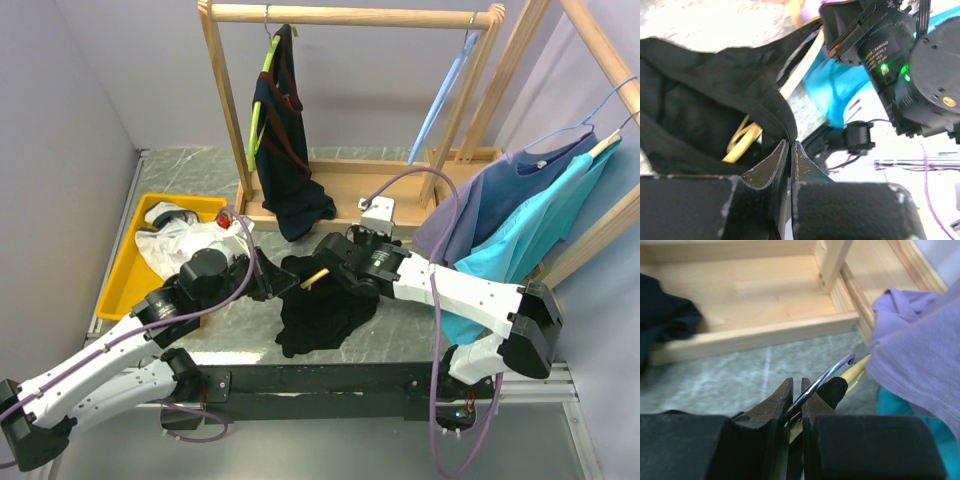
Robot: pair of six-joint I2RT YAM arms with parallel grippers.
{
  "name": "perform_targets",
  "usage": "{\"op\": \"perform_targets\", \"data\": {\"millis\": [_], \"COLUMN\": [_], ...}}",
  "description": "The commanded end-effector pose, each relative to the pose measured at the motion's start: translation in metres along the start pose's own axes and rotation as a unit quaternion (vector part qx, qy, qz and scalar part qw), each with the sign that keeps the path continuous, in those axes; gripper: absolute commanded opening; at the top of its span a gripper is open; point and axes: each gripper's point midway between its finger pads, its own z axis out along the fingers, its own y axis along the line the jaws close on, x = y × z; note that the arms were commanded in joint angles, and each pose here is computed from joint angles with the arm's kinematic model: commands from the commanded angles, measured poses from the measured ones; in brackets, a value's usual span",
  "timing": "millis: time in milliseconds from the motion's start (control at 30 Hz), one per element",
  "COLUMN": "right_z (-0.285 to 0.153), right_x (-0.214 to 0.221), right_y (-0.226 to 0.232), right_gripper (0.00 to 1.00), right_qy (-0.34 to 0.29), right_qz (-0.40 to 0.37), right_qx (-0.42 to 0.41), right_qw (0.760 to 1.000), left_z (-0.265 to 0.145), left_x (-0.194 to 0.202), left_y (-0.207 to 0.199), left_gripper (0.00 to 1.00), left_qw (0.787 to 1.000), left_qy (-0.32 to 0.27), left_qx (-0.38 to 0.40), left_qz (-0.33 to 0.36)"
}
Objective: Place the tank top on the hanger
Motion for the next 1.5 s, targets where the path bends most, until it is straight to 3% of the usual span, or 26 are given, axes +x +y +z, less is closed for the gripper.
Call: {"op": "perform_targets", "data": {"millis": [0, 267, 467, 633, 1033, 1267, 1467], "right_z": [-0.011, -0.013, -0.004, -0.004, -0.005, -0.001, 0.005], "right_x": [-0.044, -0.081, -0.067, -0.070, -0.098, -0.106, -0.095], "right_y": [0.011, 0.001, -0.007, -0.006, 0.012, 0.032, 0.039], "right_gripper": [0.00, 0.00, 0.00, 0.00, 0.00, 0.00, 0.00], "right_qy": [-0.032, -0.058, -0.051, -0.048, -0.059, -0.062, -0.053], "right_qz": [0.061, 0.059, 0.040, 0.048, 0.076, 0.096, 0.090], "right_qx": [-0.005, 0.019, 0.037, 0.028, 0.029, 0.026, 0.041], "right_qw": [0.998, 0.996, 0.997, 0.997, 0.995, 0.993, 0.994], "left_z": [-0.002, -0.022, -0.054, -0.055, -0.040, -0.032, -0.018], "left_x": [-0.025, -0.038, -0.054, -0.044, -0.050, -0.038, -0.016], "left_y": [-0.035, -0.036, -0.034, -0.028, -0.068, -0.084, -0.083], "left_gripper": [0.09, 0.04, 0.06, 0.05, 0.06, 0.04, 0.11], "left_qw": [0.998, 0.995, 0.994, 0.997, 0.985, 0.976, 0.971], "left_qy": [-0.034, -0.071, -0.099, -0.076, -0.080, -0.047, -0.022], "left_qx": [0.056, 0.047, 0.011, -0.001, 0.109, 0.160, 0.173], "left_qz": [-0.020, -0.057, -0.034, -0.034, -0.104, -0.141, -0.165]}}
